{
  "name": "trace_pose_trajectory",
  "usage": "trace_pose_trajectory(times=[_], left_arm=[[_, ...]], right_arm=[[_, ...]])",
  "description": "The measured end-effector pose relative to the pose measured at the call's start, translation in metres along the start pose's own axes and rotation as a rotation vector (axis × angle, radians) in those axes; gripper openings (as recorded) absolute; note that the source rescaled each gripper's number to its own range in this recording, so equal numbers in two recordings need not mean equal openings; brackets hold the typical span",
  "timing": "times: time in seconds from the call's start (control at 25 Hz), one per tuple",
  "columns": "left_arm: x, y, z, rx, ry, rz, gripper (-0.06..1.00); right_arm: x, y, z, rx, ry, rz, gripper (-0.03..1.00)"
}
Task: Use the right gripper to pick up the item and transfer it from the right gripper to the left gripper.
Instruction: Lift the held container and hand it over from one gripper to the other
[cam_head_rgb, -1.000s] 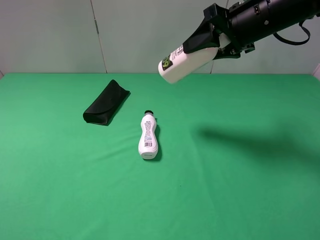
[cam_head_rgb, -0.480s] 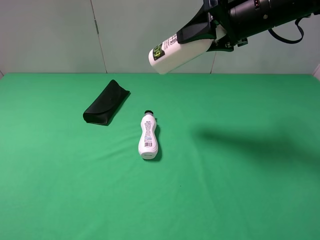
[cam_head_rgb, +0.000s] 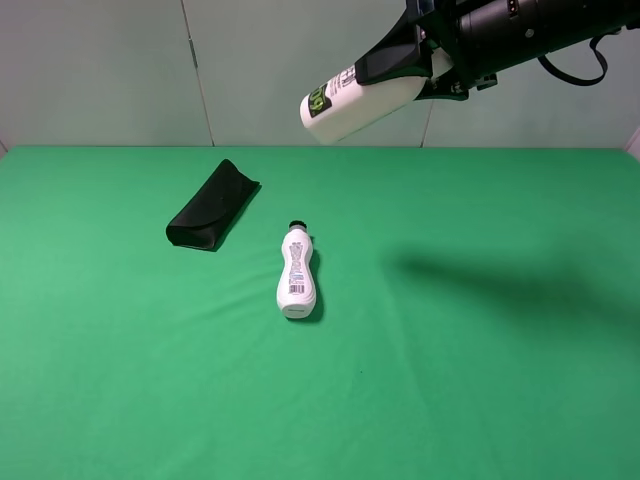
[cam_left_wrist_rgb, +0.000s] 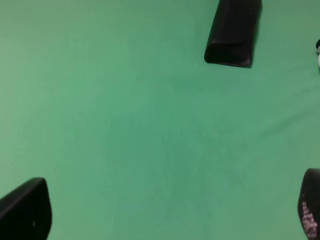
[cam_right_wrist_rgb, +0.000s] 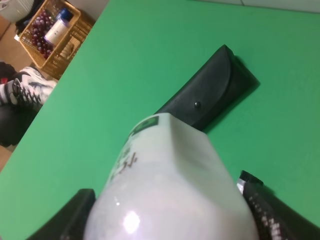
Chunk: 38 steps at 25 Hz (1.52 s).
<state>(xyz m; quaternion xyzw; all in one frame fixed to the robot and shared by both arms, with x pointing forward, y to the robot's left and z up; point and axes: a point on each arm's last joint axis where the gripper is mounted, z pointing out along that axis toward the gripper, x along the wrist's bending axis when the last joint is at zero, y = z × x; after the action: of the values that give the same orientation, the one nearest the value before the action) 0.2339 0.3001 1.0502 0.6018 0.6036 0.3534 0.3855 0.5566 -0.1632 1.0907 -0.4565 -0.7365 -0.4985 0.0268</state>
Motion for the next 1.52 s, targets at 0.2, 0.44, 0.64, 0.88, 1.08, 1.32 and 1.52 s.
trace_pose_trajectory(times=[0.2,0.44,0.64,0.88,1.08,1.32,1.52], left_arm=[[0.000,0.000,0.000,0.000,0.000,0.000,1.00],[0.000,0.000,0.000,0.000,0.000,0.000,1.00],[0.000,0.004,0.003,0.022,0.000,0.014,1.00],[-0.004,0.041,0.032,0.091,-0.035,0.107,1.00],[-0.012,0.076,0.080,0.184,-0.128,0.141,1.00],[-0.024,0.113,0.138,0.260,-0.251,0.127,1.00],[-0.040,0.133,0.176,0.261,-0.404,0.235,1.00]], right_arm=[[0.000,0.000,0.000,0.000,0.000,0.000,0.03],[0.000,0.000,0.000,0.000,0.000,0.000,0.03],[0.000,0.000,0.000,-0.001,-0.001,0.000,0.03],[0.000,0.000,0.000,-0.001,-0.001,0.003,0.03],[0.000,0.000,0.000,-0.003,-0.004,0.003,0.03],[0.000,0.000,0.000,-0.003,-0.003,0.004,0.03],[0.000,0.000,0.000,0.000,0.000,0.004,0.03]])
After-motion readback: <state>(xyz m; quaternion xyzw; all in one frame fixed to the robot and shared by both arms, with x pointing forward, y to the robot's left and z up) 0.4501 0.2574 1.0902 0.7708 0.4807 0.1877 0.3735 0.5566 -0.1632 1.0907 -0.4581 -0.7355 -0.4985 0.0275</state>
